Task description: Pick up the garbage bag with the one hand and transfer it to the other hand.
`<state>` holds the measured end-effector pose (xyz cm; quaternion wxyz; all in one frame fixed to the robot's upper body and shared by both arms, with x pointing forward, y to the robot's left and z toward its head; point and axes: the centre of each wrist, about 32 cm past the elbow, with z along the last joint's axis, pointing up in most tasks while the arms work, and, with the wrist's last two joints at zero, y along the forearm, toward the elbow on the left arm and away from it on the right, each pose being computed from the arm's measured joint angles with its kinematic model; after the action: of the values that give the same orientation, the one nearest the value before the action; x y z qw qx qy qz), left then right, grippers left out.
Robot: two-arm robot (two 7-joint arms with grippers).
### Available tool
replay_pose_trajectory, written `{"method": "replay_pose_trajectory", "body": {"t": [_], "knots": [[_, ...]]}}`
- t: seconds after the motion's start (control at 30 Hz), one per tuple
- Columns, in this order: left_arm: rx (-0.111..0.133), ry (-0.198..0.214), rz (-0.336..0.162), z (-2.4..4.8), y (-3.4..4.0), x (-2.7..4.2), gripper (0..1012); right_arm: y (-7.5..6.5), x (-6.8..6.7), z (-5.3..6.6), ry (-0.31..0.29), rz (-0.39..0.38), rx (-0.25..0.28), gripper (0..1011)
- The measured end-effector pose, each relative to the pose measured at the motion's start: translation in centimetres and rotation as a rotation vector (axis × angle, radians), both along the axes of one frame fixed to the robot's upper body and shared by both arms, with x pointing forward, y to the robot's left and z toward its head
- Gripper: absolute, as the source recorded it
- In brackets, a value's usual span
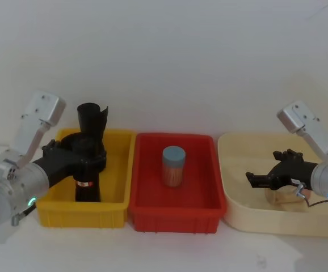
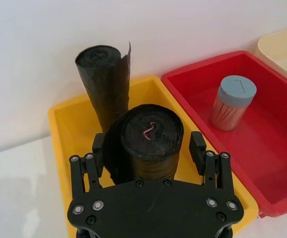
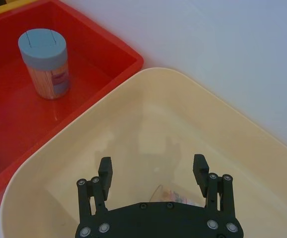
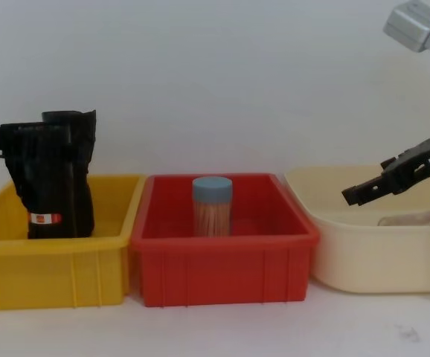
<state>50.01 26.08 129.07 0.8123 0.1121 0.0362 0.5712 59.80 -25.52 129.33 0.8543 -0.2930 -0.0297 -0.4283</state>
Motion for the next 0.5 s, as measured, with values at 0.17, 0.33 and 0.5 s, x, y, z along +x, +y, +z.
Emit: {"method": "replay_pose_trajectory", "body": {"t": [0.17, 0.33, 0.5], "knots": [[-0.011, 0.021, -0.006, 0.09, -0.12, 0.52, 944, 0.0, 0.0, 0.0, 0.000, 0.000, 0.000, 1000], [-0.019, 0.039, -0.011, 0.11, -0.23, 0.94, 820, 0.0, 0.0, 0.0, 0.000, 0.000, 0.000, 1000], [-0.025, 0.050, -0.014, 0.13, -0.30, 1.19, 657, 0.0, 0.0, 0.0, 0.000, 0.000, 0.000, 1001]]}}
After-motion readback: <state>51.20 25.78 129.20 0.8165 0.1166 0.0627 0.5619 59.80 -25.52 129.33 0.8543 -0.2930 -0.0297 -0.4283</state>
